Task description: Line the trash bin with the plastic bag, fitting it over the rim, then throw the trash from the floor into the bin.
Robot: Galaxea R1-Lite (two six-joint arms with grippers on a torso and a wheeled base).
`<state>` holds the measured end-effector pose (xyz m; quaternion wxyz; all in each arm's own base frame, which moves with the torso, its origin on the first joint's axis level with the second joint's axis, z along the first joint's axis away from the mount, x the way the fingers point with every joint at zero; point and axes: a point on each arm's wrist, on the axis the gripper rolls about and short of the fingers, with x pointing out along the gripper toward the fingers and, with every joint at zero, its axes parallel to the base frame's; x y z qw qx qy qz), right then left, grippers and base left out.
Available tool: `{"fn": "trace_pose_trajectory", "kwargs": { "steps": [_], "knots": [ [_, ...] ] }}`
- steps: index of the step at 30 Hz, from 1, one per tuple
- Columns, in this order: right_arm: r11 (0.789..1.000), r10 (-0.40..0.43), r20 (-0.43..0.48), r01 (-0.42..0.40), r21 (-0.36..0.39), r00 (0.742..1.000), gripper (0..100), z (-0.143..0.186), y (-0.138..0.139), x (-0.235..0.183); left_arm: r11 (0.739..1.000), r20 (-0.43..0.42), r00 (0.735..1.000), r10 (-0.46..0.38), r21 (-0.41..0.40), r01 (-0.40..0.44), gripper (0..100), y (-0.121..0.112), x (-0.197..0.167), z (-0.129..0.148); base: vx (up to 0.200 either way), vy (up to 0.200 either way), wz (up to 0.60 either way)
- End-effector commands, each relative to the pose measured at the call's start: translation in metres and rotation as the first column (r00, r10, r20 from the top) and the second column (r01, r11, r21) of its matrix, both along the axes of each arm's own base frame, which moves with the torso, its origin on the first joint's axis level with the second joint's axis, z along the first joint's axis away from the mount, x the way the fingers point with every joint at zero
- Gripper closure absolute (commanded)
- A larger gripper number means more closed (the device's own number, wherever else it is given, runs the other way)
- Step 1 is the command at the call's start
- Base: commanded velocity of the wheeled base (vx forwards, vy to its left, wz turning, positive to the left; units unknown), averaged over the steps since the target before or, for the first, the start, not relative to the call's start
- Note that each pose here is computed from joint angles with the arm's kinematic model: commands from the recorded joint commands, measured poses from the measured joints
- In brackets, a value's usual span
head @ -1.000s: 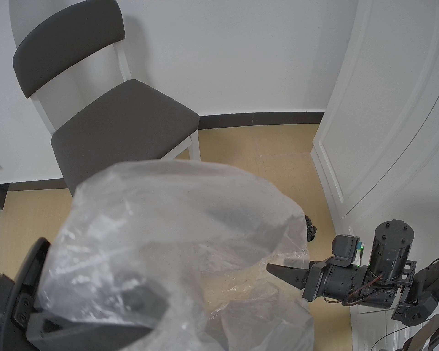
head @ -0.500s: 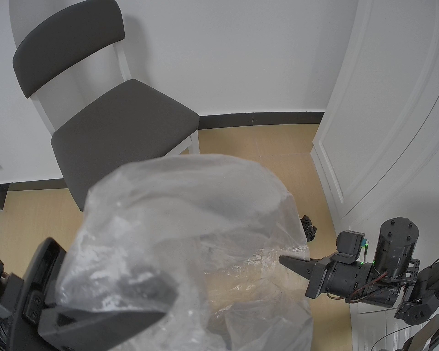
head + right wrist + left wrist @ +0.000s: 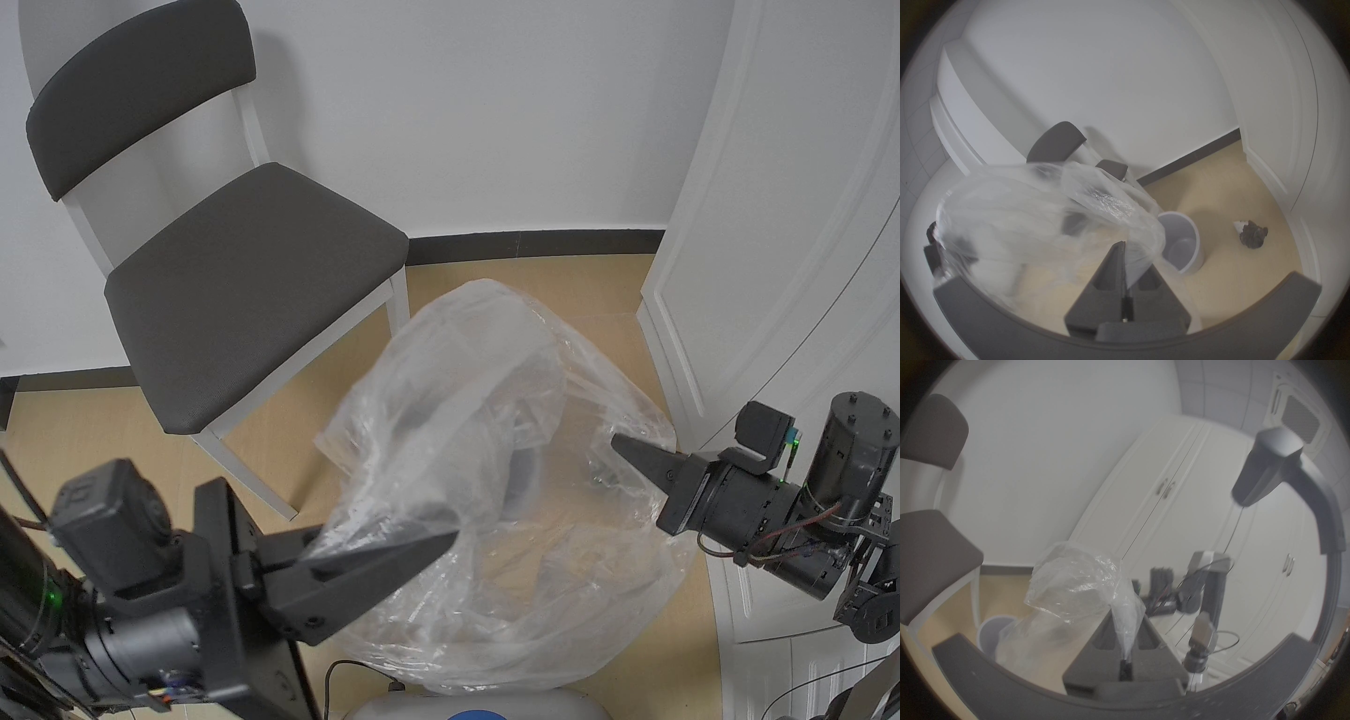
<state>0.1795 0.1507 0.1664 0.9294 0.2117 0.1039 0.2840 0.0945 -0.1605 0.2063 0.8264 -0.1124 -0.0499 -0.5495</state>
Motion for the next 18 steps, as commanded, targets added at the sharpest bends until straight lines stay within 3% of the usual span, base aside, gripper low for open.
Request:
{"fn": "trace_pose_trajectory", "kwargs": {
  "steps": [1, 8, 12, 14, 16, 17, 18],
  "knots": [
    [0.998, -0.056, 0.079, 0.053, 0.03, 0.995, 100, 0.023, -0.016, -0.001, 0.992, -0.058, 0.993, 0.098, 0.088, -0.093, 100, 0.001, 0.021, 0.003, 0.0, 0.0, 0.0],
    [0.996, -0.09, 0.035, 0.09, 0.005, 0.995, 100, 0.034, -0.02, 0.002, 0.958, -0.145, 0.968, 0.206, 0.229, -0.17, 100, 0.006, 0.042, -0.005, 0.0, 0.0, 0.0],
    [0.994, -0.109, 0.013, 0.109, -0.014, 0.994, 100, 0.028, -0.016, 0.009, 0.916, -0.197, 0.933, 0.3, 0.332, -0.225, 100, 0.009, 0.06, -0.015, 0.0, 0.0, 0.0],
    [0.992, -0.121, -0.002, 0.121, -0.027, 0.993, 100, 0.022, -0.012, 0.014, 0.875, -0.213, 0.902, 0.377, 0.401, -0.271, 100, 0.007, 0.074, -0.025, 0.0, 0.0, 0.0],
    [0.992, -0.122, -0.006, 0.121, -0.029, 0.993, 100, 0.021, -0.011, 0.015, 0.861, -0.21, 0.893, 0.398, 0.421, -0.285, 100, 0.007, 0.079, -0.029, 0.0, 0.0, 0.0],
    [0.994, -0.108, -0.036, 0.107, -0.012, 0.994, 100, 0.016, -0.004, 0.018, 0.791, -0.171, 0.862, 0.477, 0.51, -0.337, 100, 0.009, 0.094, -0.044, 0.0, 0.0, 0.0],
    [0.995, -0.099, -0.049, 0.099, 0.009, 0.994, 100, 0.014, 0.001, 0.019, 0.765, -0.158, 0.852, 0.499, 0.542, -0.347, 100, 0.01, 0.101, -0.051, 0.0, 0.0, 0.0]
  ]
}}
